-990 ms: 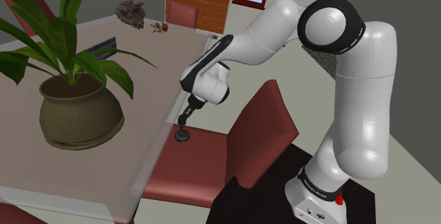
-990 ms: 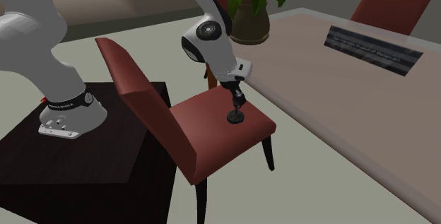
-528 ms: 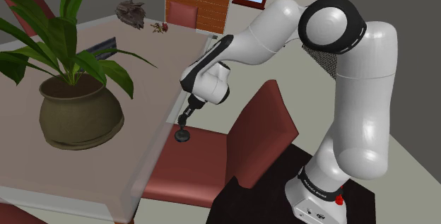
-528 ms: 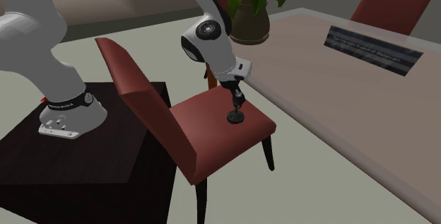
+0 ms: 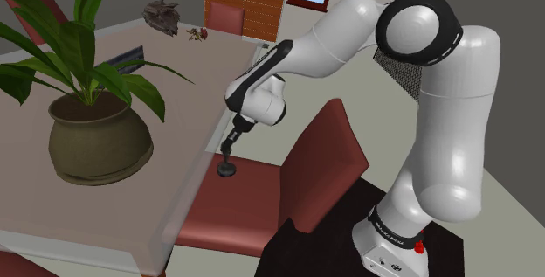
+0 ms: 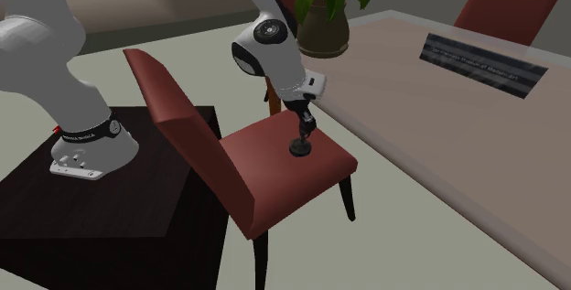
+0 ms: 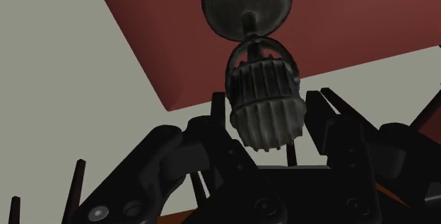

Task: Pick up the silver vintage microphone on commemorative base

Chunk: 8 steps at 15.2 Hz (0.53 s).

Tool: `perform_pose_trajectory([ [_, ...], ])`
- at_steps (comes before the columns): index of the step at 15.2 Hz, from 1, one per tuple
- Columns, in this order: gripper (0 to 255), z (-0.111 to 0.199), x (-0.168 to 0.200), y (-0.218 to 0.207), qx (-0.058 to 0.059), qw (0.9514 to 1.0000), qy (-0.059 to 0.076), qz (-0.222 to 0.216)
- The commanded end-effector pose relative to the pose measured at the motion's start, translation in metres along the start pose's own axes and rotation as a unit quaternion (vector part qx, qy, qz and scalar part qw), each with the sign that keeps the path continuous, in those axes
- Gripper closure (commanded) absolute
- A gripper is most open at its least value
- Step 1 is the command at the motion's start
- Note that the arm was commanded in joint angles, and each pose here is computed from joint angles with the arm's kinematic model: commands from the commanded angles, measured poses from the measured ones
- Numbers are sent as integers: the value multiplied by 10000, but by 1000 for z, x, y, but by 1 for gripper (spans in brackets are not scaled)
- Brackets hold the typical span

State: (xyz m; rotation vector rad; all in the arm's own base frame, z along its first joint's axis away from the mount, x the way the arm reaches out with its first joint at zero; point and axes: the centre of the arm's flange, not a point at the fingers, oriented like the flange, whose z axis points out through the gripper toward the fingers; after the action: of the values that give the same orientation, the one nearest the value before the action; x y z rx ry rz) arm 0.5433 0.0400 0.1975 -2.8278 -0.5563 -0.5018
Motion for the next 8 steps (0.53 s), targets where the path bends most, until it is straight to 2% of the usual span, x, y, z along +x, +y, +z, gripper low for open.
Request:
perform_pose_trajectory([
  [1, 255, -19, 13, -2, -34, 9999, 113, -22],
  [8, 255, -53, 27, -8, -34, 9999, 113, -22],
])
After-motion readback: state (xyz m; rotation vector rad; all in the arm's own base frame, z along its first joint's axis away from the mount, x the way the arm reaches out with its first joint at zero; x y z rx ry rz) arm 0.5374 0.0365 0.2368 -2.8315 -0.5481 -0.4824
